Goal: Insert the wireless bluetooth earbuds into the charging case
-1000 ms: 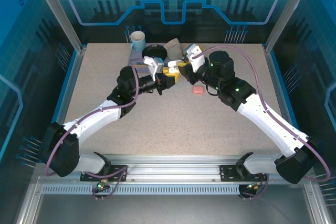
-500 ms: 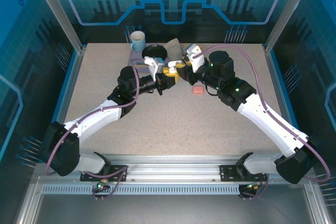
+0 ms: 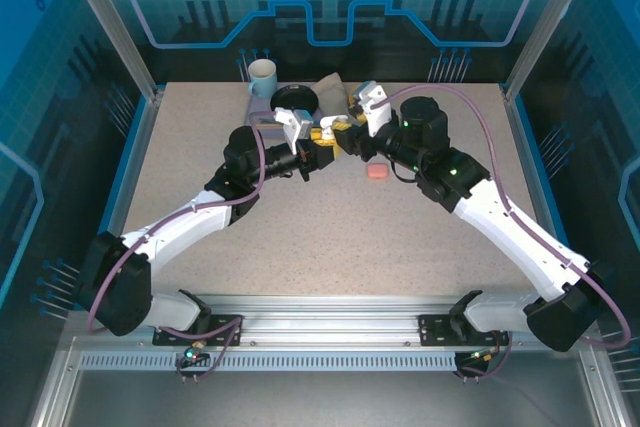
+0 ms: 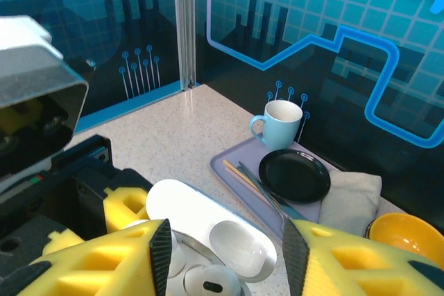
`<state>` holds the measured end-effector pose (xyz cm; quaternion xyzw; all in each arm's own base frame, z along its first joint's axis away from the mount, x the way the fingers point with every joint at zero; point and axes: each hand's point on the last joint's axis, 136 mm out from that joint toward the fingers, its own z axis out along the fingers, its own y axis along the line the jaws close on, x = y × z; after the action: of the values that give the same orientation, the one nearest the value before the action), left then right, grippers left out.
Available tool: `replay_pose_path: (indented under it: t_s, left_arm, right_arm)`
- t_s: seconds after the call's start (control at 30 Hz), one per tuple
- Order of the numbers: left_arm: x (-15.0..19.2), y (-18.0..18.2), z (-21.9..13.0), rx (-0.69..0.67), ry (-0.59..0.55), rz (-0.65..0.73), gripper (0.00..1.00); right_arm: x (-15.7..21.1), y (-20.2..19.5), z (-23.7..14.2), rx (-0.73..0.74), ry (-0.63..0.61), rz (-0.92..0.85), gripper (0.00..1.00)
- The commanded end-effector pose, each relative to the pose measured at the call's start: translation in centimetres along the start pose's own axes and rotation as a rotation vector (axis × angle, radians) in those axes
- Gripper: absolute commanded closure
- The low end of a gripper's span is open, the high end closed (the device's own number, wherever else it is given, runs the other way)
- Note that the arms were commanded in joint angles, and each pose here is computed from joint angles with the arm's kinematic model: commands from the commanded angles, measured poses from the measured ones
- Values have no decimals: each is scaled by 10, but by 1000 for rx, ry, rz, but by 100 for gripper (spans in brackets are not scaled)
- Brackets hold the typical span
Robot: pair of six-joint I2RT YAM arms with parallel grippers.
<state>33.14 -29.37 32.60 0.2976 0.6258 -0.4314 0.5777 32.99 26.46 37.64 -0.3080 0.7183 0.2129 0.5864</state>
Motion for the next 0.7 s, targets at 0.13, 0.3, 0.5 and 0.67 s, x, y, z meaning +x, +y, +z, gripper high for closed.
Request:
replay_pose_path:
  t_s: [0.13, 0.3, 0.5, 0.67]
  left_arm:
    - [-14, -8, 3, 35, -38, 25, 100]
    - [-13, -10, 3, 42, -37, 30, 100]
    - [-8, -12, 1, 56, -31, 48, 100]
    - [-11, -14, 0, 61, -50, 61, 100]
  right_arm:
    - [-46, -14, -21, 36, -141, 76, 42]
    - [-51, -30, -25, 70, -162, 161, 39]
    - [-40, -76, -26, 123, -100, 365, 35]
    - [-16, -91, -22, 149, -24, 450, 36]
